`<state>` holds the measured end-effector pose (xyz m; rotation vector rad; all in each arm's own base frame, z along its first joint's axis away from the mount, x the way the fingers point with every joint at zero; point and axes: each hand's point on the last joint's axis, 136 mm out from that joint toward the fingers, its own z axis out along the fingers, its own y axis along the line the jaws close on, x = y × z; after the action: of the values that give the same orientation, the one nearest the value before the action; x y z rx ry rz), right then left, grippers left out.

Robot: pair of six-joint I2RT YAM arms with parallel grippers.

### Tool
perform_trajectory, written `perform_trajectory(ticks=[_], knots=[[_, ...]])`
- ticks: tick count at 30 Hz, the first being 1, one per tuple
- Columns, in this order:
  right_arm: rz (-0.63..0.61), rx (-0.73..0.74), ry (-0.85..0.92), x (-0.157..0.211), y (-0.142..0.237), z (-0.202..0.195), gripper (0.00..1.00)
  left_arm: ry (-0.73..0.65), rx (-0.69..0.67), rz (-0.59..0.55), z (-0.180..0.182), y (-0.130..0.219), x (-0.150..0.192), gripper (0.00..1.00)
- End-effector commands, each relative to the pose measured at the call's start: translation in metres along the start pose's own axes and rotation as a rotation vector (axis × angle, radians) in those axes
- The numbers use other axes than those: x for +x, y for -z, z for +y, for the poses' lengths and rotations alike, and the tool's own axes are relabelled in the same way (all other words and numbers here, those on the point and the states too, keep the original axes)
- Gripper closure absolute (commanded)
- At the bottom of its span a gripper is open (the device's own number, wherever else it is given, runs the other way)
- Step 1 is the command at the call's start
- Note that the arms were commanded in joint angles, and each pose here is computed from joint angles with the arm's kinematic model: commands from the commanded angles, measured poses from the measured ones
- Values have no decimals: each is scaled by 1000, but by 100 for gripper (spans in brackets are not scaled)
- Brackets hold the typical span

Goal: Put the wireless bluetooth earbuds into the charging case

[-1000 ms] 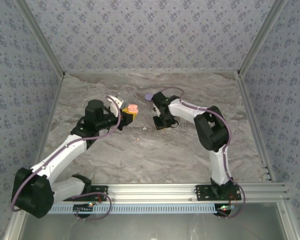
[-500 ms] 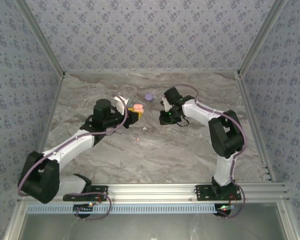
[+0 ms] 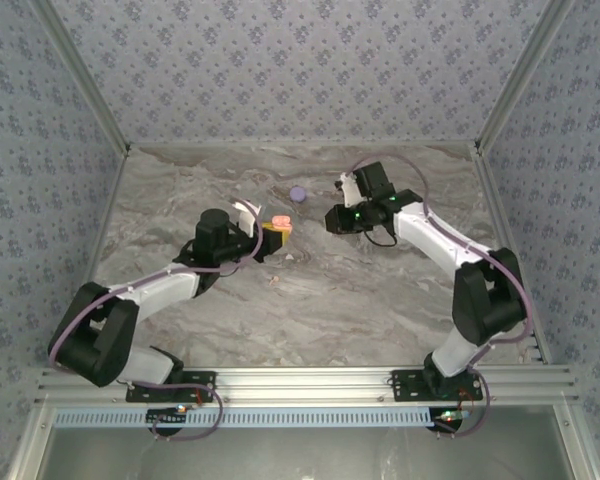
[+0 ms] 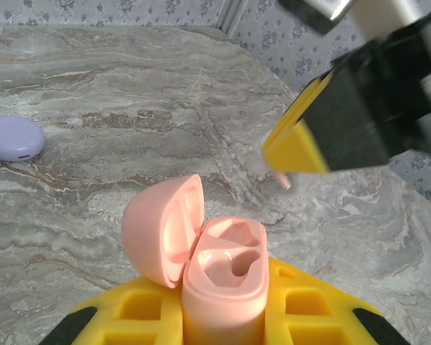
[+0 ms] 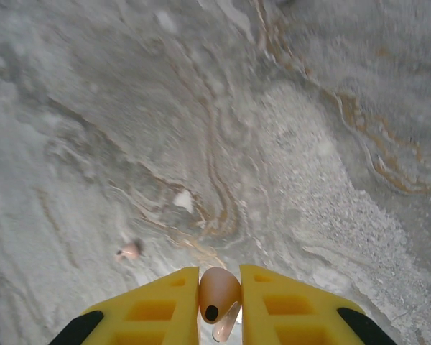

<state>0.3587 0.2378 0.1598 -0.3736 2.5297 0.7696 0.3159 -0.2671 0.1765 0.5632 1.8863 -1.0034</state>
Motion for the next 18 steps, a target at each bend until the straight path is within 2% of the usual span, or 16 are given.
perform_trajectory(ticks=[1,8,18], knots=[[-62,-99,24,-15,21,24,81,-43,49,-100,-14,-3,-21,90],[-169,-234,88,-39,55,63,81,-58,80,-158,-28,-10,-30,90],[-252,-290,196,-54,88,101,80,-93,144,-179,-50,-16,-38,90]])
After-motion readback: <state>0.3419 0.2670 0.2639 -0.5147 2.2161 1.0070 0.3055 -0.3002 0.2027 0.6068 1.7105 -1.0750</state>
